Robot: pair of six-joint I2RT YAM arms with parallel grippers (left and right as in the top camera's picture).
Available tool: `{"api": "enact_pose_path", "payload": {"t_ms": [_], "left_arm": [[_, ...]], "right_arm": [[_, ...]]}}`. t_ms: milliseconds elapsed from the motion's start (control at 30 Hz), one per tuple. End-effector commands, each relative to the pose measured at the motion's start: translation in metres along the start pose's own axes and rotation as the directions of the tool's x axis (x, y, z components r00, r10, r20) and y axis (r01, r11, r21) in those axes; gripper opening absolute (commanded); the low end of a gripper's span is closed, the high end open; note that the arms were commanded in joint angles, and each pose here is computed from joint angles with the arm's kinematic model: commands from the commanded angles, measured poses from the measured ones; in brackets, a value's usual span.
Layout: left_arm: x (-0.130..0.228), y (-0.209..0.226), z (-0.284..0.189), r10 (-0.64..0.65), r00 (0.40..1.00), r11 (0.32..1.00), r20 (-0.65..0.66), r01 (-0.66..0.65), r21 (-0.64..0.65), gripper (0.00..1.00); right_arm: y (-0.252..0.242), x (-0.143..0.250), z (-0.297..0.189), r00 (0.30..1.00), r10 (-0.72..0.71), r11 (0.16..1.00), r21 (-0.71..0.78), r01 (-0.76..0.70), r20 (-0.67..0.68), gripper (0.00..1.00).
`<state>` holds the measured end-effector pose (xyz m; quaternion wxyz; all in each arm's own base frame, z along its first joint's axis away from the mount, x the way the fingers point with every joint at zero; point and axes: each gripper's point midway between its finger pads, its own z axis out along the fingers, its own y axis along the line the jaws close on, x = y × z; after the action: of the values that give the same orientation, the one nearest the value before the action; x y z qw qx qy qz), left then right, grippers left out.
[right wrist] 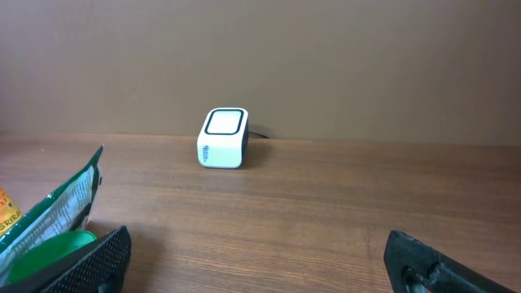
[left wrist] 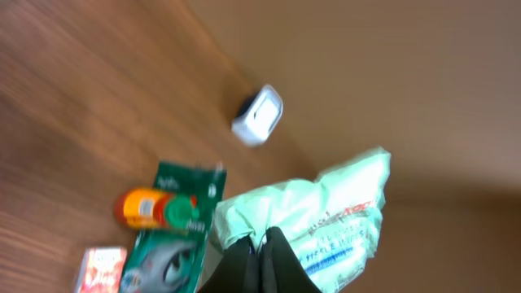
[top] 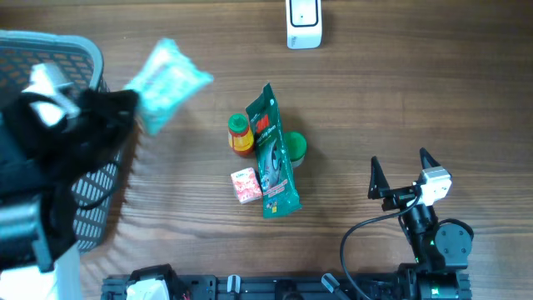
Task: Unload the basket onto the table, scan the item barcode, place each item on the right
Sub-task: 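Carry the wipes pack out and place it right of the 3M pack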
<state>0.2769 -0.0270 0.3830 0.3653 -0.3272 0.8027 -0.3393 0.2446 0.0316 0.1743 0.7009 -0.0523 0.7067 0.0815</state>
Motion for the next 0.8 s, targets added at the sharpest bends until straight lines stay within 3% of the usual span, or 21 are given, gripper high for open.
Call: {"api": "enact_pose_path", "payload": {"t_ms": [0, 67, 233, 467, 600, 767], "left_arm": [[0.032, -0.016, 0.029, 0.077, 0.991, 0.997, -0.107, -0.080, -0.024, 0.04], [0.059, -0.021, 0.057, 0.085, 0.979, 0.993, -0.187, -0.098, -0.062, 0.04], [0.154, -0.050, 0.147, 0.197, 0.887, 0.974, -0.417, -0.225, -0.018, 0.04], [0.302, -0.030, 0.253, 0.080, 0.813, 0.971, -0.577, -0.195, -0.139, 0.04], [0.351, 0.019, 0.282, -0.026, 0.831, 0.926, -0.556, -0.189, -0.326, 0.04], [0.372, 0.056, 0.287, 0.026, 0.839, 0.866, -0.544, -0.291, -0.406, 0.04]], "right_arm": [[-0.001, -0.002, 0.000, 1.000, 0.012, 1.000, 0.004, -0.012, 0.009, 1.00], [-0.001, -0.002, 0.000, 1.000, 0.012, 1.000, 0.004, -0.012, 0.009, 1.00], [-0.001, -0.002, 0.000, 1.000, 0.012, 1.000, 0.004, -0.012, 0.009, 1.00], [-0.001, -0.002, 0.000, 1.000, 0.012, 1.000, 0.004, -0.012, 0.009, 1.00], [-0.001, -0.002, 0.000, 1.000, 0.012, 1.000, 0.004, -0.012, 0.009, 1.00], [-0.001, -0.002, 0.000, 1.000, 0.012, 1.000, 0.004, -0.012, 0.009, 1.00]]}}
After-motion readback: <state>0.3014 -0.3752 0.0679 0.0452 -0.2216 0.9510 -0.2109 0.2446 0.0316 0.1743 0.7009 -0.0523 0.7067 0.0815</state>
